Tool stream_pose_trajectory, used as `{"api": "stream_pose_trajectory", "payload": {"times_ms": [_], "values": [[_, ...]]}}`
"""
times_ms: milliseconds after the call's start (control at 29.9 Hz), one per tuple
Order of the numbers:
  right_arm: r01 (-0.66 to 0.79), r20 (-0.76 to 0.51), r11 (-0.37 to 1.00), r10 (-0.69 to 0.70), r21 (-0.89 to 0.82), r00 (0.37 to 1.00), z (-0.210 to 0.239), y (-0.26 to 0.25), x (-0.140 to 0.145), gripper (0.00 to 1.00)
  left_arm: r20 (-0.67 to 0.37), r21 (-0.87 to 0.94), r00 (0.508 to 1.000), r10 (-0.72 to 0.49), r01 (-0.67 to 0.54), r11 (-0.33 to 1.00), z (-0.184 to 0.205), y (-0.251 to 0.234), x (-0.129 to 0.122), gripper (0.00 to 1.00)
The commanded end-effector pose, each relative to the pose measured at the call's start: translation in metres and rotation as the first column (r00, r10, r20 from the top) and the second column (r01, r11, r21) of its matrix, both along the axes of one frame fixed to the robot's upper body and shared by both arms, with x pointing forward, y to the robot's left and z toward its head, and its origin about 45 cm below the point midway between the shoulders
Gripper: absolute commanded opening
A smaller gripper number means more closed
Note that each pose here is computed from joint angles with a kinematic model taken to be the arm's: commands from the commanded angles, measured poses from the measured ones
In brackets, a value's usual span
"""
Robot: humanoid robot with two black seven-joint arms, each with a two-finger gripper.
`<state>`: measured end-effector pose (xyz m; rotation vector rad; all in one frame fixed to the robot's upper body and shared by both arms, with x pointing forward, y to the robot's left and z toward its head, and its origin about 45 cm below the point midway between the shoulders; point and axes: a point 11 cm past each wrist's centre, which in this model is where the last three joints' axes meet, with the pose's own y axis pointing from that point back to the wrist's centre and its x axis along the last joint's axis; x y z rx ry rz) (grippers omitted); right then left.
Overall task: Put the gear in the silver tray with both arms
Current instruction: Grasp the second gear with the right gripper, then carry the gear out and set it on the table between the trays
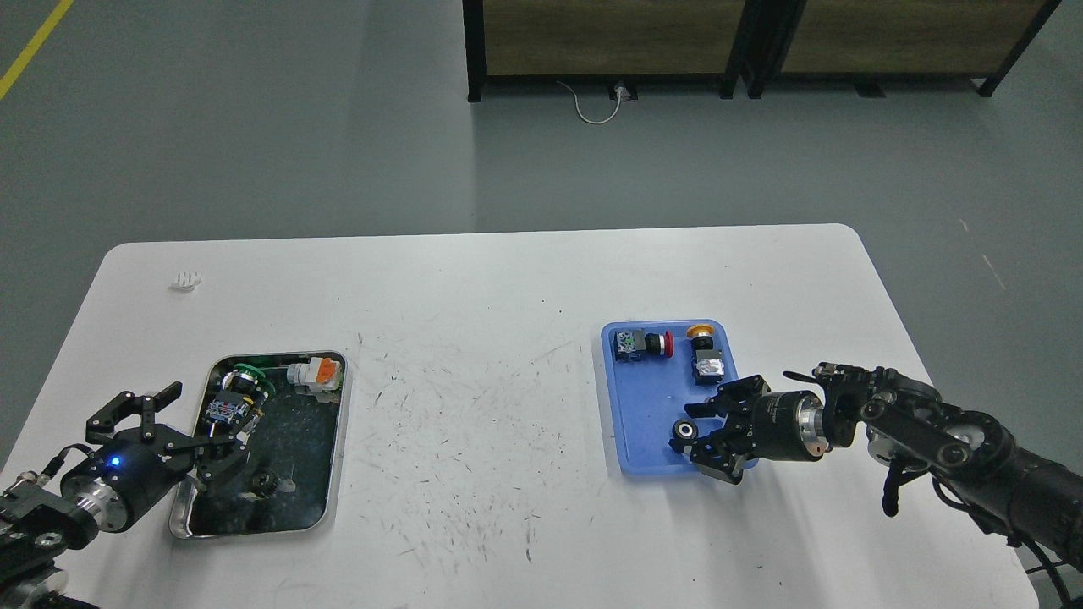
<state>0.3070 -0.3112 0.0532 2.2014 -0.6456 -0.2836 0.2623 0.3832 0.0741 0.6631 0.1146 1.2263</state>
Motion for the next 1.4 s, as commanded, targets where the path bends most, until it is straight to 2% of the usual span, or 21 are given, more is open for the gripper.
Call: {"api": "stream_pose_trajectory", "payload": {"times_ms": [0, 267, 368, 535, 769, 936, 1103, 1370], "values": [[0.0, -0.001, 1.0, 0.0, -0.001, 1.0, 0.0, 0.0, 0.0, 0.39, 0.002, -0.001, 1.0, 0.0, 0.0, 1.0, 0.0, 0.0, 0.0, 0.98], [-0.001, 0.004, 1.0, 0.001, 0.001, 1.0, 0.001, 0.001, 0.002, 0.29, 0.0, 0.002, 1.0, 0.001, -0.001, 1.0, 0.0, 0.001, -0.001, 0.98], [-0.003, 0.011, 1.0, 0.002, 0.008, 1.0, 0.004, 0.002, 0.004, 0.28, 0.001, 0.005, 1.0, 0.002, -0.002, 1.0, 0.0, 0.002, -0.001, 0.98], [-0.003, 0.075, 0.998, -0.002, 0.066, 0.997, 0.025, 0.016, 0.023, 0.27, 0.001, 0.006, 1.0, 0.003, -0.003, 1.0, 0.001, 0.003, -0.001, 0.98], [-0.106, 0.154, 0.989, 0.089, 0.107, 0.984, 0.055, 0.062, 0.05, 0.28, 0.011, 0.02, 1.0, 0.015, -0.015, 1.0, 0.002, 0.004, 0.002, 0.98], [-0.242, 0.134, 0.966, 0.228, 0.091, 0.964, 0.045, 0.115, 0.045, 0.3, 0.021, 0.017, 0.999, 0.044, -0.045, 0.999, 0.008, 0.008, 0.01, 0.98], [-0.319, 0.115, 0.944, 0.308, 0.083, 0.944, 0.03, 0.16, 0.039, 0.3, 0.034, 0.005, 0.996, 0.087, -0.088, 0.996, 0.018, 0.011, 0.022, 0.98], [-0.415, 0.087, 0.908, 0.409, 0.06, 0.908, 0.017, 0.199, 0.024, 0.31, 0.043, -0.008, 0.993, 0.108, -0.107, 0.994, 0.023, 0.01, 0.03, 0.98]]}}
